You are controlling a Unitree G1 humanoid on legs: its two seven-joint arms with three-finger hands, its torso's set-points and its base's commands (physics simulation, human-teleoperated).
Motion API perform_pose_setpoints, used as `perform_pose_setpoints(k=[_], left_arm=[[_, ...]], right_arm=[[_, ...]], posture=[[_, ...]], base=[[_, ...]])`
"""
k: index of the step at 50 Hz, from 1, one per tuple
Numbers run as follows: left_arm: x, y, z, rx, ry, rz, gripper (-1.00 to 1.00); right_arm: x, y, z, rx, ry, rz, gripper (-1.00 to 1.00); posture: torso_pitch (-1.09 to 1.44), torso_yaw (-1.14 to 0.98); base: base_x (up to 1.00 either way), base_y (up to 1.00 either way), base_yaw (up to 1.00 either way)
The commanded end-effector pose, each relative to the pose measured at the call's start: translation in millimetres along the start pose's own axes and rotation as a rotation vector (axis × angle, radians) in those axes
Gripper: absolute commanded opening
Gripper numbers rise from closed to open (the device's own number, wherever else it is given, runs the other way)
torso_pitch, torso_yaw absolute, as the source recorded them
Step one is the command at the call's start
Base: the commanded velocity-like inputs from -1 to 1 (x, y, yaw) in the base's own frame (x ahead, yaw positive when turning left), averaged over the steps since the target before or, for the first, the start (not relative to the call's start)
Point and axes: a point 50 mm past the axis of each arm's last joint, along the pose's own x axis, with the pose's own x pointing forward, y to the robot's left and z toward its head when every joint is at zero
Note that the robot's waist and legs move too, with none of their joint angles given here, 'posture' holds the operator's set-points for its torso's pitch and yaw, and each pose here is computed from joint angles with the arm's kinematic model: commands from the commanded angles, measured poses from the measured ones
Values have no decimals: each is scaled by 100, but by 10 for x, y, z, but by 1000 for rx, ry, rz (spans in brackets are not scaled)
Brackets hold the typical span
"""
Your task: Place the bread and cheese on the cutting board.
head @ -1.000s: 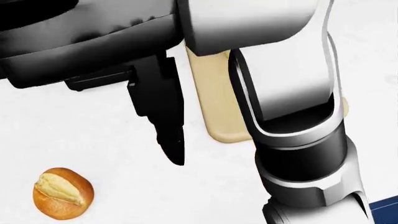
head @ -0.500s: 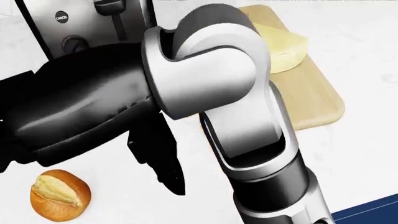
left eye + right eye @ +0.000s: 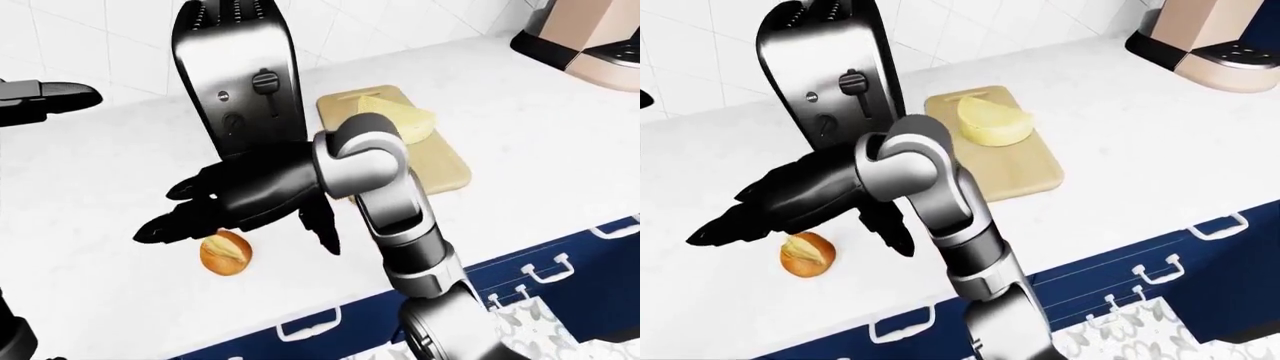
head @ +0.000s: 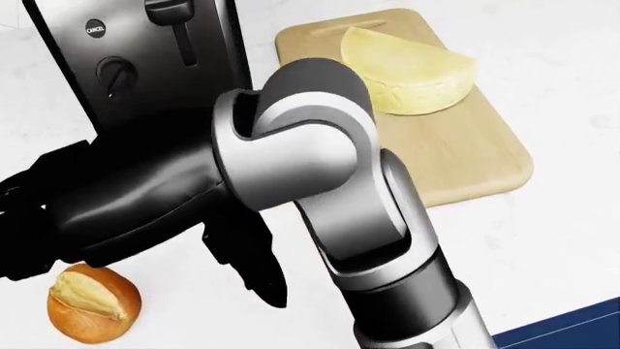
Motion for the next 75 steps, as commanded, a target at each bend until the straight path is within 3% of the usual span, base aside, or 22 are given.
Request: perform_pose_setpoints(k=[1,8,38,56,75], left_arm=[[5,47,178,8,-83,18,100],[1,49,167,8,-82,19,100],[-24,55,148,8,-78,19,100],[-23,73,151,5,-80,24,100],[-50,77,129,4,-75,23,100]], right_arm=[[-21,-122,62,-59,8,-62,100],[58,-116,38,-60,13,-77,100],[302,72,66,-57,-16,-13,100],[364,46,82,-57,-45,125,100],[547,-2,10,-98,-45,90,100]], posture=[[0,0],[0,0],[0,0],[0,0],[0,0]], base=[[0,0,0],[0,0,0],[0,0,0],[0,0,0],[0,0,0]])
